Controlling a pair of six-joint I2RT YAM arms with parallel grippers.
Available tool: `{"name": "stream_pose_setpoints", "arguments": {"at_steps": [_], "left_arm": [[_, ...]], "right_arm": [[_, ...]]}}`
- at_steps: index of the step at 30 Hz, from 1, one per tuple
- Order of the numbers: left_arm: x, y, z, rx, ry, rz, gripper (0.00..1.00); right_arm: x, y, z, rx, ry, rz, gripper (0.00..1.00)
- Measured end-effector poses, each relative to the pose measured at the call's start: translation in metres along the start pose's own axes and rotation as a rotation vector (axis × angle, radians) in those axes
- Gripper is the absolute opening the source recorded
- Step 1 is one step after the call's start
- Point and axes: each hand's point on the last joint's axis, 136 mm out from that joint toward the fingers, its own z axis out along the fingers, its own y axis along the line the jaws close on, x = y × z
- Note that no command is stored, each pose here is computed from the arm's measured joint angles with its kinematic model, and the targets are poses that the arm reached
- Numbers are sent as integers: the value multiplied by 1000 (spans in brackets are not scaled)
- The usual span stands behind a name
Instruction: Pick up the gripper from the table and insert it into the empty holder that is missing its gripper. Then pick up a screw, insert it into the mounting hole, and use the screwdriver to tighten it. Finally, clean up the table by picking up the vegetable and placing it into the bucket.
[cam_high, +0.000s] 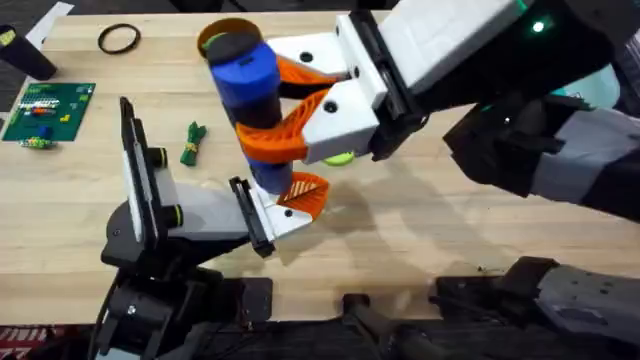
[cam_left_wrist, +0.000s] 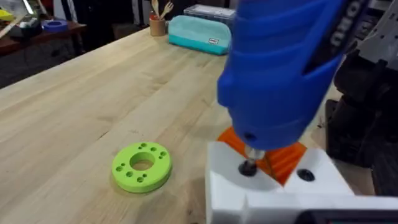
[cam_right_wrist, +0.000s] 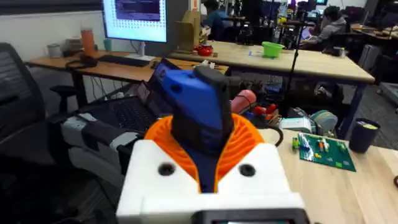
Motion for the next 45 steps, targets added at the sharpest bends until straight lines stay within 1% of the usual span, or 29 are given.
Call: {"name": "stream_pose_setpoints", "arguments": {"at_steps": [7,16,22,25,27,29,32,34,36,37,39,42,45], "left_arm": [[0,0,0,-1,0,-1,17],[1,0,0,3,4,3,17],[1,0,0,3,3,6,17],[1,0,0,4,2,8,17],[0,0,0,1,1,9,17],[0,0,0,-1,1,9,17],[0,0,0,-1,1,9,17],[0,0,0,-1,1,9,17],[0,0,0,-1,1,9,17],[0,0,0,-1,1,9,17],[0,0,0,-1,1,9,17],[0,0,0,-2,1,9,17],[0,0,0,-1,1,9,17]], "right_arm": [[1,3,2,-13,2,-36,72],[3,3,5,-17,2,-37,72],[0,5,6,-32,-12,-59,72],[-4,4,7,-48,-13,-29,72],[-14,2,8,-74,-8,-9,72],[-34,0,9,-108,-7,-21,72],[-84,-2,8,-148,0,-70,73],[-120,-1,3,-149,-7,-130,73],[-143,4,-3,-147,-7,-178,73],[-148,8,-6,-150,-2,-189,73],[-149,13,-8,-165,16,-171,73],[-135,9,-7,-198,48,-130,73],[-116,-4,-4,-218,71,-95,73]]}}
